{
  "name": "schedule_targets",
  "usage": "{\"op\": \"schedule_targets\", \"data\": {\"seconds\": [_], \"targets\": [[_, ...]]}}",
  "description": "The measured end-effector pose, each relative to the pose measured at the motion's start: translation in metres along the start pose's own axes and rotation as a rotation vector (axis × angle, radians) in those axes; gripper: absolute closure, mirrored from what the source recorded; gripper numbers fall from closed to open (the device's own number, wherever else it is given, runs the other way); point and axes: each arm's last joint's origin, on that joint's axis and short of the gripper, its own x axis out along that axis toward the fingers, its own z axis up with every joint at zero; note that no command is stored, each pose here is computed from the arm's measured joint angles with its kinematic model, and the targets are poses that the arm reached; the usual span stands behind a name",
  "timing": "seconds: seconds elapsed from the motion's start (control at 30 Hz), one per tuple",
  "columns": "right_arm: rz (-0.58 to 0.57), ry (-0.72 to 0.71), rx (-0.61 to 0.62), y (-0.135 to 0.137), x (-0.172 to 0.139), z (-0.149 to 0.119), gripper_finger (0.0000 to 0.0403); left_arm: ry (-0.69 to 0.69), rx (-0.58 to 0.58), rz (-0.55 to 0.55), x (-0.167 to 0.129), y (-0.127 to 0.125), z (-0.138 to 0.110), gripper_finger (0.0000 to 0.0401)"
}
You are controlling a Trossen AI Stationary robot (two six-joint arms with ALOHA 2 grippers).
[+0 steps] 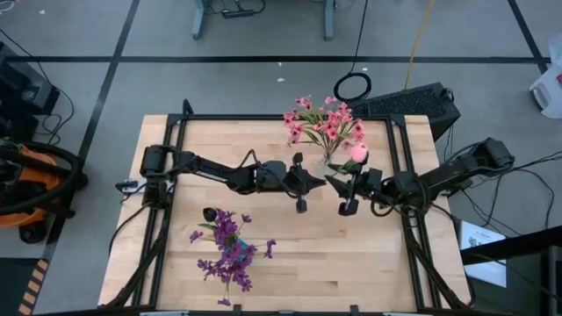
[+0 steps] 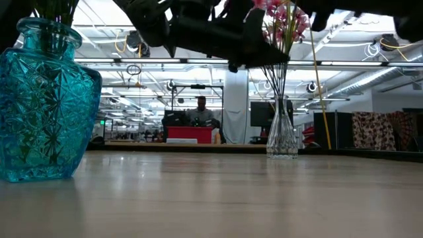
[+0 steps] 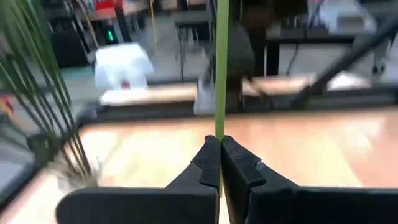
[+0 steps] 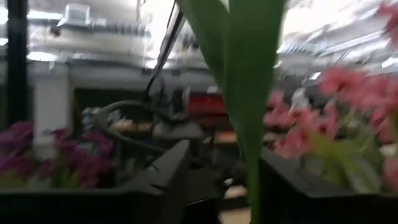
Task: Sort flowers into vase by color
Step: Put the pink tulip into the transparent vase
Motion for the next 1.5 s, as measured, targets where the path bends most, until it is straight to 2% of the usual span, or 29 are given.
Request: {"op": "schedule_targets", "data": {"seconds": [0.17, 0.37, 0.53, 0.7, 1.07, 1.13, 1.27, 1.5], "targets": [[0.047, 0.148, 0.085, -0.001, -0.014, 0.007, 0.0197, 0.104, 0.026, -0.009, -0.002, 0.003, -0.008, 0.0397], [0.066, 0.219, 0.124, -0.009, -0.029, 0.02, 0.018, 0.135, 0.023, -0.029, -0.002, 0.005, -0.011, 0.0398], [0.064, 0.271, 0.115, -0.017, -0.038, 0.025, 0.0206, 0.13, 0.019, -0.053, -0.002, 0.004, -0.011, 0.0398], [0.063, 0.261, 0.12, -0.019, -0.04, 0.028, 0.0247, 0.132, 0.018, -0.064, -0.002, 0.003, -0.011, 0.0398], [0.066, 0.267, 0.099, -0.019, -0.04, 0.027, 0.0382, 0.125, 0.016, -0.063, -0.002, 0.003, -0.01, 0.0394], [0.067, 0.269, 0.094, -0.019, -0.04, 0.027, 0.0396, 0.125, 0.015, -0.063, -0.002, 0.003, -0.01, 0.0385], [0.02, 0.272, 0.072, -0.021, -0.041, 0.027, 0.0399, 0.126, -0.009, -0.052, -0.002, 0.004, -0.01, 0.0354], [0.0, 0.266, 0.01, -0.032, -0.053, 0.039, 0.0402, 0.132, -0.046, -0.004, -0.002, 0.013, -0.011, 0.0256]]}}
